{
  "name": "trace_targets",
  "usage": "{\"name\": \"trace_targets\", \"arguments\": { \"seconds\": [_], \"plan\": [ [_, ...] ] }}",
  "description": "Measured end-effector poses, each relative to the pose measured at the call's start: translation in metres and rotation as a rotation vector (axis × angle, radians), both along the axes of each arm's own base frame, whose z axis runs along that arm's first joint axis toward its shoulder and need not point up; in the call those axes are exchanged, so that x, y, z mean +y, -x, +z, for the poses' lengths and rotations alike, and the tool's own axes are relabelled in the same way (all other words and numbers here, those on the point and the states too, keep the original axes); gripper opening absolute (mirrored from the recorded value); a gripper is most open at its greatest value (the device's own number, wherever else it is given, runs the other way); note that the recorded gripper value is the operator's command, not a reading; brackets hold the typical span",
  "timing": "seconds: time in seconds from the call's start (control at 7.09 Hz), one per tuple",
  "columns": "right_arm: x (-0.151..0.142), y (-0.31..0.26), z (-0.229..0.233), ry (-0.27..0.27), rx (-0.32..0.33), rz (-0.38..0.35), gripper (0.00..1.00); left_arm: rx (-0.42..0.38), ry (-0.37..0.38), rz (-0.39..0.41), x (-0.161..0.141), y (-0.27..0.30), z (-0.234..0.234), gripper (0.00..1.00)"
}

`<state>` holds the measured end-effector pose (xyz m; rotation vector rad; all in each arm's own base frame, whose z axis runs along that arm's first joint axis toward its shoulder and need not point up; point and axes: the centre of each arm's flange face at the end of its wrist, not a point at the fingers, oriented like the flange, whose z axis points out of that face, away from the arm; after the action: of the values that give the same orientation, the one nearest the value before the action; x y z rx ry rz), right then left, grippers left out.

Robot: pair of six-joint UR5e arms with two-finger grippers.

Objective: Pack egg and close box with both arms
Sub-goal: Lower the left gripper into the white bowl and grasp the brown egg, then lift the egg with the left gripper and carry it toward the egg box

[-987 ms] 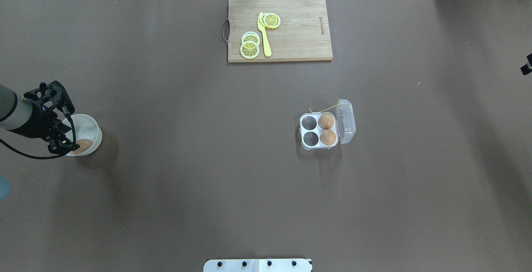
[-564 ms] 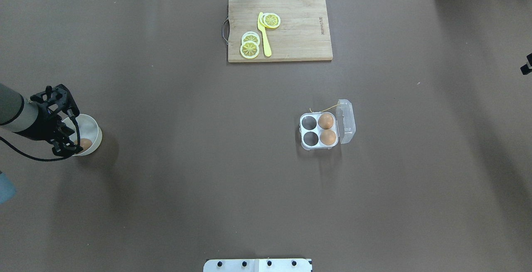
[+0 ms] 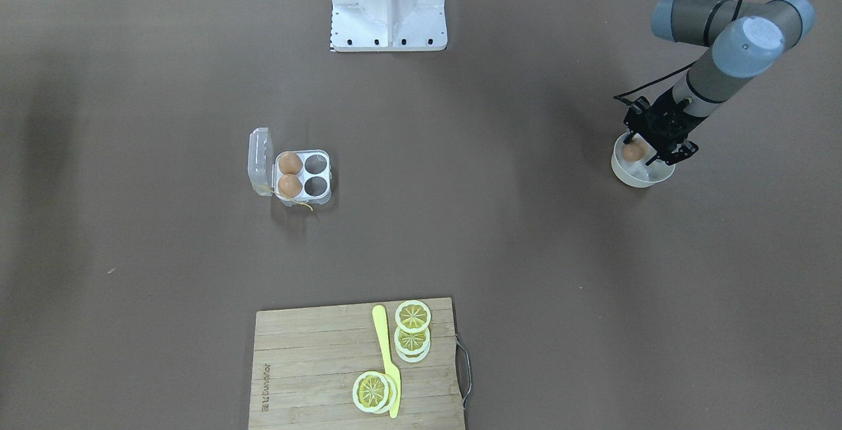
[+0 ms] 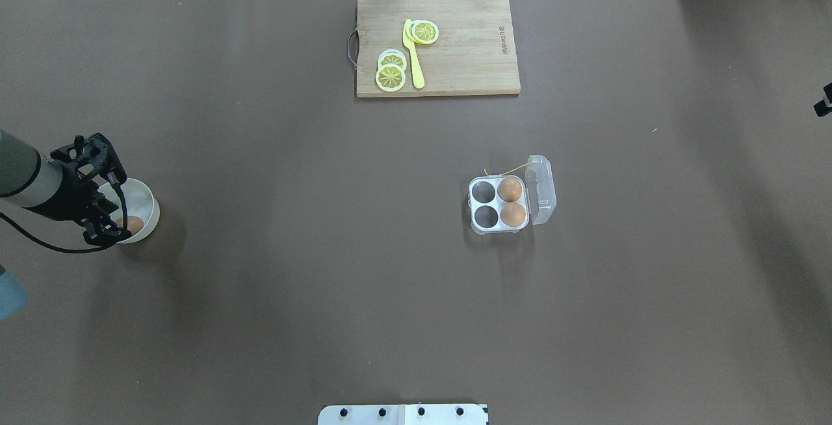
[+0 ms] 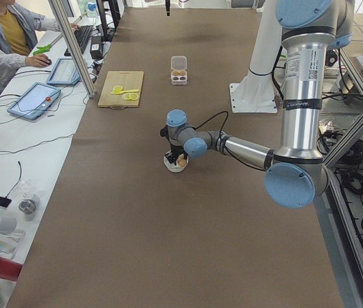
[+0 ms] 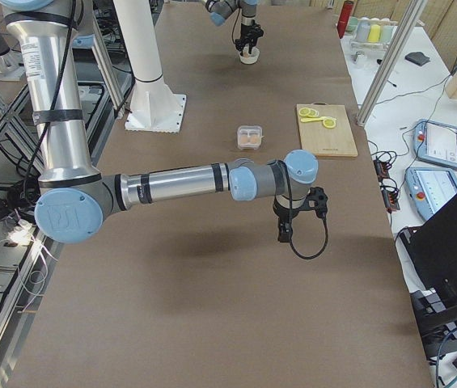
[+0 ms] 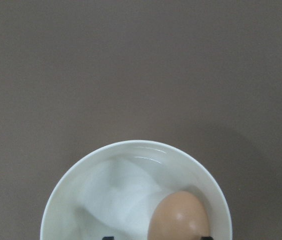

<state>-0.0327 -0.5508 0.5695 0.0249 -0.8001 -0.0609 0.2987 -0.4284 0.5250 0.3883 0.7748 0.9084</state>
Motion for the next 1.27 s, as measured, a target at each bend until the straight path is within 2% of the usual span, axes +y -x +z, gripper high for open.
{"name": "trace_targets", "arguments": {
  "seconds": [0.14, 0.28, 0.71, 0.99, 1.27],
  "plan": [
    [0.0, 0.0, -0.001, -0.001, 0.0, 0.0, 1.0, -0.001, 0.001, 0.0, -0.001, -0.001, 0.0, 0.26],
    [-0.001, 0.0, -0.001, -0.001, -0.001, 0.001, 1.0, -0.002, 0.003, 0.0, -0.001, -0.002, 0.001, 0.0],
    [-0.002, 0.0, -0.003, -0.004, -0.002, 0.001, 1.0, 0.004, 0.007, -0.003, -0.001, 0.003, -0.008, 0.0],
    [-0.002, 0.0, -0.004, -0.005, -0.003, 0.001, 1.0, 0.06, -0.011, -0.02, -0.008, 0.014, -0.056, 0.0],
    [-0.002, 0.001, -0.003, -0.005, -0.002, 0.0, 1.0, 0.155, 0.02, -0.109, -0.033, 0.01, -0.123, 0.0]
  ]
}}
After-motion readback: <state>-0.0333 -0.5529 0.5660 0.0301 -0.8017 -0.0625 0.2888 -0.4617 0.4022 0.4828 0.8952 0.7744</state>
